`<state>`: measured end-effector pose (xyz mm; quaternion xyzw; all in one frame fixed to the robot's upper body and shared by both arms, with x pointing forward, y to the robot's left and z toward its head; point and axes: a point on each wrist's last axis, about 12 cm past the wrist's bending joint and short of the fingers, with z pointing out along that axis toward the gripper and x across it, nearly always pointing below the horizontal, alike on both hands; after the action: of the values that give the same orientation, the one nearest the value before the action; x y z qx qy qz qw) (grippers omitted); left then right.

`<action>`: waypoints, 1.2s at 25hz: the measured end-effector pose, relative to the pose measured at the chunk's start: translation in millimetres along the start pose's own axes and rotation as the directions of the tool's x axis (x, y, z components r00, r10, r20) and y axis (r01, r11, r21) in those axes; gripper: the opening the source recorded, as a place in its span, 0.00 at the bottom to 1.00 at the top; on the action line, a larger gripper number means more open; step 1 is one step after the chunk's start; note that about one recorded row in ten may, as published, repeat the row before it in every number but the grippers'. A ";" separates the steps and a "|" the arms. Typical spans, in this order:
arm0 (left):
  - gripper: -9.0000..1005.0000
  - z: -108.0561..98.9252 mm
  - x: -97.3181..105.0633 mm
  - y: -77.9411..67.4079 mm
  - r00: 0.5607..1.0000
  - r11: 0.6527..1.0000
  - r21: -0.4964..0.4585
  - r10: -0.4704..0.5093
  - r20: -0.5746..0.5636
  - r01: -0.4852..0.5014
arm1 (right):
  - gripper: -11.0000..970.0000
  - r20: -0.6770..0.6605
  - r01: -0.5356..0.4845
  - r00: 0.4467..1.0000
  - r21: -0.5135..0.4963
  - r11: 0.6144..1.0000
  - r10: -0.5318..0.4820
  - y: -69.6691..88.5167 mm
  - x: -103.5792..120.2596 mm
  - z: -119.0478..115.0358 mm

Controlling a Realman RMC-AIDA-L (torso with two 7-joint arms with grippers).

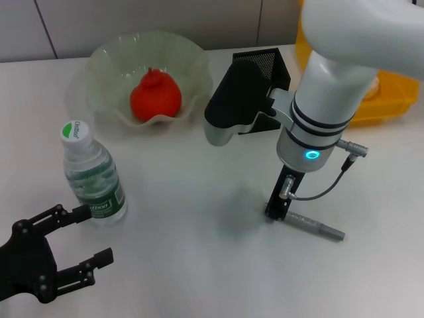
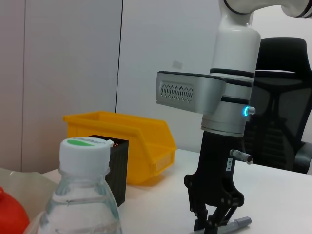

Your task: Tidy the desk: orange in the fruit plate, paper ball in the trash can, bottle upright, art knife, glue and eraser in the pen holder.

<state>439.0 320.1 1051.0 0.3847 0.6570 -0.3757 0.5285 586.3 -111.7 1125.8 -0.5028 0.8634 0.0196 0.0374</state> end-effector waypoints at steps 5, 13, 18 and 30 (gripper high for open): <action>0.79 -0.2 0.2 0.0 1.000 1.000 -0.002 0.000 0.000 0.000 | 0.18 0.034 0.006 0.999 -0.001 1.000 -0.006 1.0 -2.8 -11.3; 0.79 -0.2 0.0 0.2 1.000 1.000 -0.003 0.000 0.001 0.000 | 0.16 0.270 -0.067 0.962 0.060 0.996 0.048 -14.2 5.4 -73.7; 0.79 0.0 -0.2 0.4 1.000 1.000 -0.003 0.000 0.002 0.000 | 0.16 0.460 -0.137 0.886 0.135 0.981 0.060 -24.3 21.2 -110.9; 0.79 0.0 -1.2 1.8 1.000 1.000 -0.011 0.003 0.008 -0.003 | 0.15 0.746 -0.233 0.666 0.204 0.951 0.003 -49.1 38.9 -106.9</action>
<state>440.8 320.8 1052.1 0.3811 0.6565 -0.3726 0.5337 605.0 -177.3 1229.3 -0.3835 0.7990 0.0999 0.4524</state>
